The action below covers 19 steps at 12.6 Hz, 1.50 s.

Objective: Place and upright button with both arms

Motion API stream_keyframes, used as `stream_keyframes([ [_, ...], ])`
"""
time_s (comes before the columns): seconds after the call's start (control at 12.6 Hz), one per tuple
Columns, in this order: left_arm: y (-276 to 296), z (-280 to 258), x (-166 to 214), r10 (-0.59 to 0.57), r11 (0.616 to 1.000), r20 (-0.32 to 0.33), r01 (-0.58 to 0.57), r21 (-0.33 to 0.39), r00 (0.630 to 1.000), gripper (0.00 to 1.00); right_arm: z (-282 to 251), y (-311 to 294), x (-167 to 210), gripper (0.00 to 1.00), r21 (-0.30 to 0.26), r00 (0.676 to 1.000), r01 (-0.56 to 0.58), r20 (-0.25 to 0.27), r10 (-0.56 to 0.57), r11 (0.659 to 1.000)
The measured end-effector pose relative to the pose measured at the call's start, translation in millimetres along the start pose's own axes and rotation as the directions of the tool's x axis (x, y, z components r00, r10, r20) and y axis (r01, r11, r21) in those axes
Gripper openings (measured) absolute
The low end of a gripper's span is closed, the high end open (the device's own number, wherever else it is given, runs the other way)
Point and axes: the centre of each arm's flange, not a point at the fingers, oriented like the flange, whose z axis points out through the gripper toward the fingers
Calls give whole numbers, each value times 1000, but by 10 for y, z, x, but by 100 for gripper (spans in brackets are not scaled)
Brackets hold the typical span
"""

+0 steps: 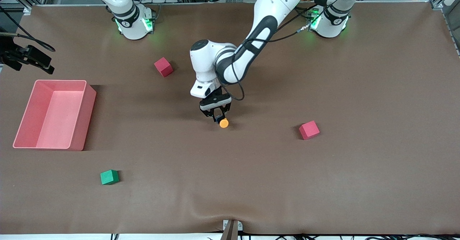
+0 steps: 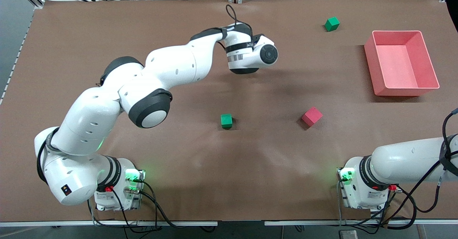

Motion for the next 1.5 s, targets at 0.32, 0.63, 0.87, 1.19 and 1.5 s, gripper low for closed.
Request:
stream_keyframes([
  [0.32, -34, 69, -137, 109, 994, -101, -109, 4, 989, 43, -1, -7, 0, 100, 0, 1000, 1, 0, -1, 1000],
  [0.63, -134, 263, -274, 187, 982, -177, -184, 34, 966, 43, 0, -7, 0, 100, 0, 1000, 1, 0, -1, 1000],
  [0.87, -179, 344, -331, 233, 972, -212, -224, 64, 949, 43, 1, -7, 1, 100, 0, 1000, 1, 0, -1, 1000],
  [1.19, -242, 526, -453, 234, 972, -329, -226, 64, 915, 43, 2, 0, 2, 100, 0, 1000, 0, 0, 0, 1000],
  [1.5, -271, 629, -537, 205, 978, -378, -205, 41, 903, 43, 3, 0, 3, 100, 0, 1000, 0, 1, 0, 1000],
])
